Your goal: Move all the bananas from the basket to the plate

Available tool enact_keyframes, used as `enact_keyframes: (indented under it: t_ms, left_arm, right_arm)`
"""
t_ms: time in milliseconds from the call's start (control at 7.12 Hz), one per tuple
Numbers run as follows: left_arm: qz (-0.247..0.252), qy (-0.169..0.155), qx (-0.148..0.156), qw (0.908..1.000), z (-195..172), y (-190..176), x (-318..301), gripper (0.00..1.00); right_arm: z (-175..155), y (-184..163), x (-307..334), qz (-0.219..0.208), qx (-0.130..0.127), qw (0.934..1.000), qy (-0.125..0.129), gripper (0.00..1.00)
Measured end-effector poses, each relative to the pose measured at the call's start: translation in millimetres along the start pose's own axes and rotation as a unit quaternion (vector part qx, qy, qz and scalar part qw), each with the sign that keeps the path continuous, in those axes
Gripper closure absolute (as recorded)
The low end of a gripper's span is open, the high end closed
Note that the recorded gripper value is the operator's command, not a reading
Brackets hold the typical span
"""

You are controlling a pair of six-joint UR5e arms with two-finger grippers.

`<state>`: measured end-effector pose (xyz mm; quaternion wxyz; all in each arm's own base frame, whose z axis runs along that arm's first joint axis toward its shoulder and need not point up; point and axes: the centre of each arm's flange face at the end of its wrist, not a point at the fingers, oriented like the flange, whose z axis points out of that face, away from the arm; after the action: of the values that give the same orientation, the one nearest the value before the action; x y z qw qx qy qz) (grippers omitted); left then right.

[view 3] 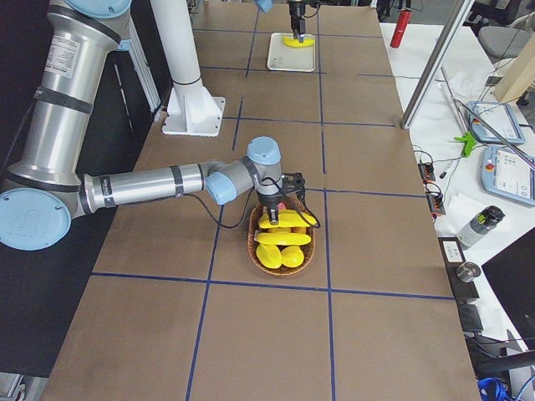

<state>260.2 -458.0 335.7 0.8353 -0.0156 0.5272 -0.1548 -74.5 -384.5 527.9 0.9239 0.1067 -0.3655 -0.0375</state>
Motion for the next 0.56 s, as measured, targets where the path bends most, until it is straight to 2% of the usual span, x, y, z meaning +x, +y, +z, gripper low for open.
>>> enact_keyframes:
  t_ms: [141,281,562]
  left_arm:
    - [0.0,0.0,0.0,1.0,0,0,0,0.0]
    - [0.0,-0.001,0.001,1.0,2,0,0,0.0]
    - [0.004,0.001,0.001,1.0,5,-1,6,0.0]
  right_arm:
    - [-30,-1,10,-0.002,0.023,0.9996,-0.016,1.0]
    - [-51,-10,9,-0.004,0.037,0.9982,-0.047,1.0]
    - [-64,-51,-21,0.004,0.043,0.9925,-0.115,0.99]
